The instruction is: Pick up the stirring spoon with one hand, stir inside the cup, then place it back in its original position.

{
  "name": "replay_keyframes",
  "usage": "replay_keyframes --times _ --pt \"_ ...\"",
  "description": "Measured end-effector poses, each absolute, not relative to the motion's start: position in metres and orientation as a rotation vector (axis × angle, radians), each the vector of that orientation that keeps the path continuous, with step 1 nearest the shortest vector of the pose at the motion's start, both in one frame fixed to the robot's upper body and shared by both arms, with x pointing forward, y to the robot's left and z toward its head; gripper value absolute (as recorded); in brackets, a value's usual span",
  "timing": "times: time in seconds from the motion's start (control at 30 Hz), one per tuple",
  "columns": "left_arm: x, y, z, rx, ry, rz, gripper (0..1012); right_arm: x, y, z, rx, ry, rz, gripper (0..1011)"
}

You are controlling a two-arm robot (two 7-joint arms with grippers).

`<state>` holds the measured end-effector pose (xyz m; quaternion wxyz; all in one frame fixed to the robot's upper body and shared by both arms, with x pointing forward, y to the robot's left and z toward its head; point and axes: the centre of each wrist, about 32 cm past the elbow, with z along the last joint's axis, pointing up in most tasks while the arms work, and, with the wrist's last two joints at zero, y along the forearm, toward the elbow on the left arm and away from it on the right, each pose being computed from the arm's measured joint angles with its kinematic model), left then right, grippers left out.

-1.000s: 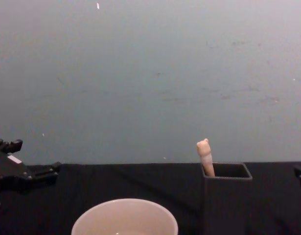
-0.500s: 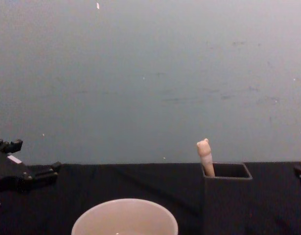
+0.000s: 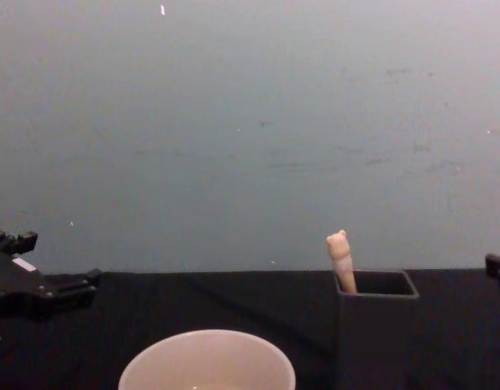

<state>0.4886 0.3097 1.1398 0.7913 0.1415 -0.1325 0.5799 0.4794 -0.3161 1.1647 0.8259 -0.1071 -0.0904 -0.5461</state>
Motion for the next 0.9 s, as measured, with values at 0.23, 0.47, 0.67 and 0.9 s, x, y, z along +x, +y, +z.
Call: replay_keyframes --times 0.23,0.47,0.67,0.9 --pt "0.489 0.310 1.140 0.304 -0.285 1.248 1001 0.476 -0.318 1.186 -0.201 -0.100 -1.059 1002" --pt "0.489 0.310 1.140 0.304 -0.285 1.248 1001 0.474 -0.313 1.203 -0.204 -0.043 -0.949 1002" --pt "0.489 0.310 1.140 0.305 -0.285 1.248 1001 0.477 -0.307 1.212 -0.224 -0.014 -0.868 1002" --pt "0.489 0.310 1.140 0.304 -0.285 1.248 1001 0.482 -0.296 1.219 -0.250 -0.001 -0.790 1002"
